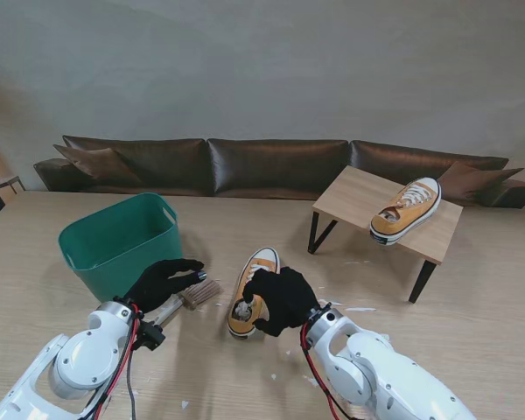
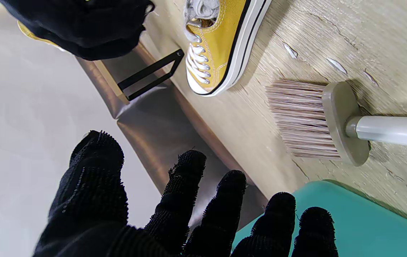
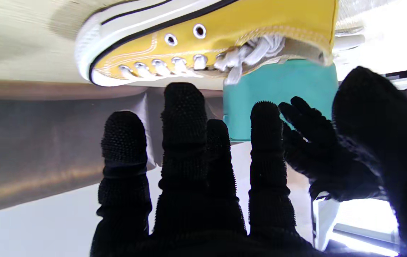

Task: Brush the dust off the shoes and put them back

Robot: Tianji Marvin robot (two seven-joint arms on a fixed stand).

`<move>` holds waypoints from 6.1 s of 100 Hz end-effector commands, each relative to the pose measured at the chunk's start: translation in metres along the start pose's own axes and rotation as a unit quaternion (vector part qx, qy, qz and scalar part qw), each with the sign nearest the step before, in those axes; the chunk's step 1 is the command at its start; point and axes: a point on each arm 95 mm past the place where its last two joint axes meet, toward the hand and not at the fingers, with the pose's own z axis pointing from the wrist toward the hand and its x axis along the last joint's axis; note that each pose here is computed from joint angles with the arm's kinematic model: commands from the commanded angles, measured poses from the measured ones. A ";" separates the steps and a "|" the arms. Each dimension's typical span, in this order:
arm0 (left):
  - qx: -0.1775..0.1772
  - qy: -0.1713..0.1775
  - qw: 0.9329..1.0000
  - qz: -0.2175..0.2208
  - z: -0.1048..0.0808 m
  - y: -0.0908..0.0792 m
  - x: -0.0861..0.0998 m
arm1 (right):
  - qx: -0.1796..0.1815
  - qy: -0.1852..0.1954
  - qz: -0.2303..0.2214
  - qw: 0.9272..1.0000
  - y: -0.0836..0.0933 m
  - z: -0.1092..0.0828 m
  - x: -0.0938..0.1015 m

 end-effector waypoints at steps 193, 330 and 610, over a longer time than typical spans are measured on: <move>-0.028 -0.008 1.000 -0.008 0.005 0.006 0.000 | 0.084 -0.364 -0.155 0.915 0.185 -0.060 -0.135; -0.027 -0.011 1.000 -0.007 0.004 0.006 -0.001 | 0.070 -0.367 -0.234 0.898 0.121 -0.033 -0.164; -0.014 -0.009 1.000 -0.008 -0.001 0.000 -0.004 | -0.086 -0.024 -0.085 0.992 0.064 -0.027 0.032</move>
